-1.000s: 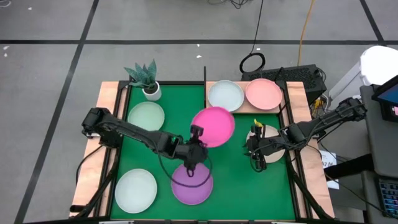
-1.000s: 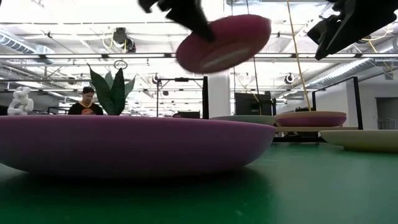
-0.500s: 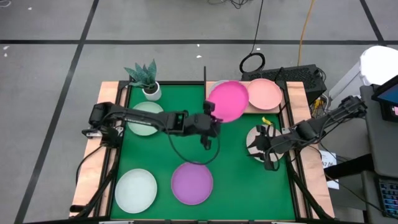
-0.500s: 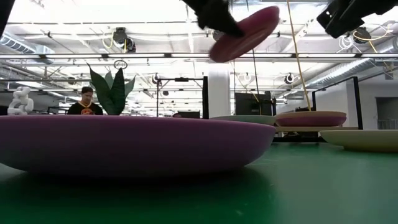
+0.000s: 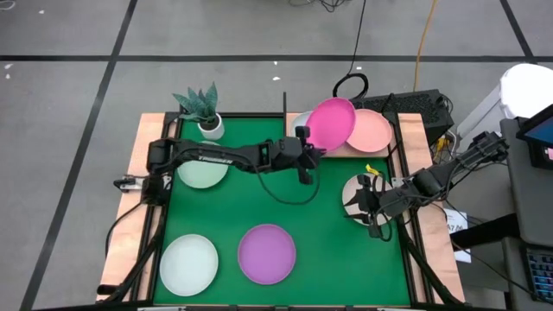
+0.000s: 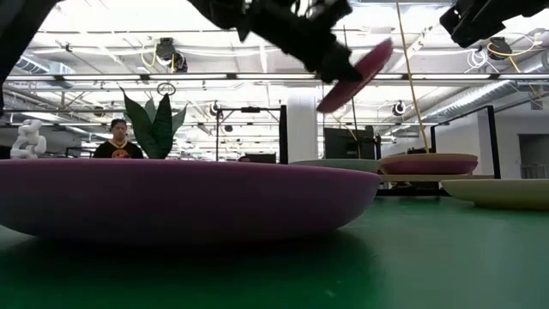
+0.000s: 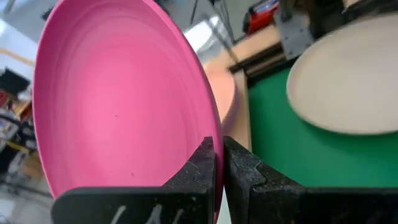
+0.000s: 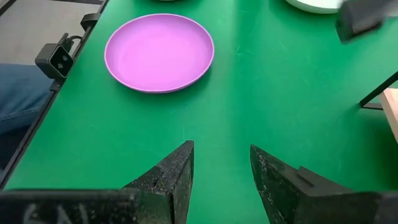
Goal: Place and stack plates onto a shelf
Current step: Stack the pink plate on top of the gray plate on the shelf
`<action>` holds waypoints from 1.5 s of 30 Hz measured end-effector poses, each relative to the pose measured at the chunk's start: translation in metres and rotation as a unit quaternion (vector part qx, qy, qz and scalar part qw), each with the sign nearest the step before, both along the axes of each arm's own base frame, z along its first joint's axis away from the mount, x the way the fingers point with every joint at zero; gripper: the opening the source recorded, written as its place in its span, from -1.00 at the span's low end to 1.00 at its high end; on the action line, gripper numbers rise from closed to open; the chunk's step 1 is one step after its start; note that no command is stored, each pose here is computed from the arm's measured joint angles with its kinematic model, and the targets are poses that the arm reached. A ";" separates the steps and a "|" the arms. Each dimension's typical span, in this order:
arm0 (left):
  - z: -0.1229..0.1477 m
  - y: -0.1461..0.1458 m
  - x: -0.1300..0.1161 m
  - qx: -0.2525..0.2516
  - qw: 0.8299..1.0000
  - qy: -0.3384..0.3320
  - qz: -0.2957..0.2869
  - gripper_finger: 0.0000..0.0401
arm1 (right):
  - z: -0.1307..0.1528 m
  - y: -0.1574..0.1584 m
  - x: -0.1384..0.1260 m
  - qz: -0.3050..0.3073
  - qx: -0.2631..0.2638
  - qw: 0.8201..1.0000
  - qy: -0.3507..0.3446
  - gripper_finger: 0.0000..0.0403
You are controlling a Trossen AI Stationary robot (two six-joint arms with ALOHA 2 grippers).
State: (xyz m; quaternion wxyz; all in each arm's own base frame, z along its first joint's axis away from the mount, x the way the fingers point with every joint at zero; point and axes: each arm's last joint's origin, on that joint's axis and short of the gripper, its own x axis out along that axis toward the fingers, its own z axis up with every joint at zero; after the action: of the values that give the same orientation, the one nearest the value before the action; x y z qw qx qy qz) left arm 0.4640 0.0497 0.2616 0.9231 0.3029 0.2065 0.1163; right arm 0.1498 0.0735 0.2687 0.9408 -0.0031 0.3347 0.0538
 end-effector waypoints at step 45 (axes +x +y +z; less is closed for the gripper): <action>-0.047 0.059 0.025 -0.028 0.991 0.109 0.079 -0.94 | 0.001 -0.002 -0.002 0.005 -0.023 1.000 -0.008 -0.30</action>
State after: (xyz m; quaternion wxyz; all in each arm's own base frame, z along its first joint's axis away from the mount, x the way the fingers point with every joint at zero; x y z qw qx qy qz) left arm 0.4886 0.1088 0.2149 0.8912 0.2704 0.3323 0.1488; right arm 0.1478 0.0716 0.2700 0.9428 -0.0269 0.3286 0.0502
